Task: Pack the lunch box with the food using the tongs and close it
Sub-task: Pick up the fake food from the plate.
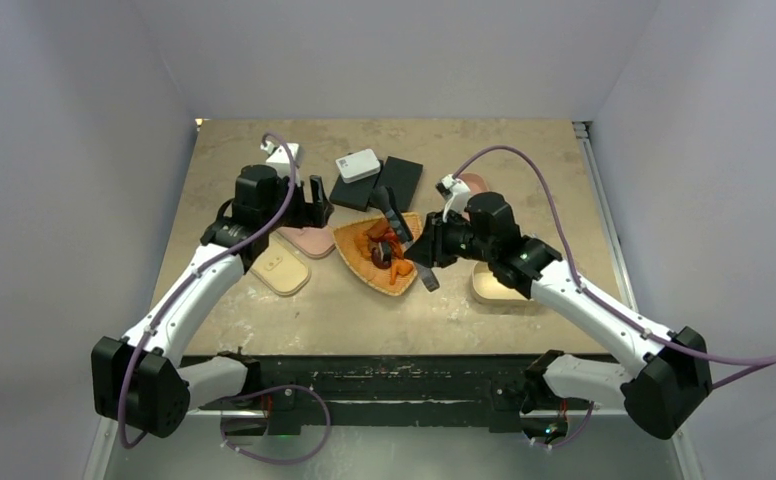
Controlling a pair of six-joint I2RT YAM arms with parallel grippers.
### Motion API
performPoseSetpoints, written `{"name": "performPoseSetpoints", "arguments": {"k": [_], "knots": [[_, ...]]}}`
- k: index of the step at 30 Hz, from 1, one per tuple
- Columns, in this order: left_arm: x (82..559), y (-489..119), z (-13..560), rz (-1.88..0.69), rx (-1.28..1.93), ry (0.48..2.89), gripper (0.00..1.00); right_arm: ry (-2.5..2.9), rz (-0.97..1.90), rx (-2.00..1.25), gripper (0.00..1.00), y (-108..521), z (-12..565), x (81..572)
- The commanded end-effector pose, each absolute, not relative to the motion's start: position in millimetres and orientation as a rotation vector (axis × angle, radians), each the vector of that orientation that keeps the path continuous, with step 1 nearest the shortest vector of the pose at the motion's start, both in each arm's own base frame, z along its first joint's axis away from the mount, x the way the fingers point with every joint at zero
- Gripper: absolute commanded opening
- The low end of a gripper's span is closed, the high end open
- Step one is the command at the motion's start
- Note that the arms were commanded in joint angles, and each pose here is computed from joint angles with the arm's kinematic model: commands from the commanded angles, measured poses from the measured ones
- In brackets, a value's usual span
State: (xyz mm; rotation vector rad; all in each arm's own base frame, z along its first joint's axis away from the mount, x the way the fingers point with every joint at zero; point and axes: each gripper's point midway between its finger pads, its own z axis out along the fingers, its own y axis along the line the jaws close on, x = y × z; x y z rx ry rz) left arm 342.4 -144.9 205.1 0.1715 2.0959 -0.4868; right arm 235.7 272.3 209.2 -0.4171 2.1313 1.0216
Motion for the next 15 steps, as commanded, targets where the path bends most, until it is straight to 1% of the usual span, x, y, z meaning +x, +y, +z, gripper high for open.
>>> {"name": "performPoseSetpoints", "arguments": {"k": [1,6,15], "knots": [[352,-102,222,-0.247,0.033,2.034,0.78,2.251,0.831,-0.363,0.25,260,189,244],[349,-101,216,-0.246,0.048,2.034,0.78,2.401,0.632,-0.346,0.25,260,161,230],[347,-105,210,-0.262,0.066,2.057,0.79,2.544,0.432,-0.387,0.26,254,136,210]]}}
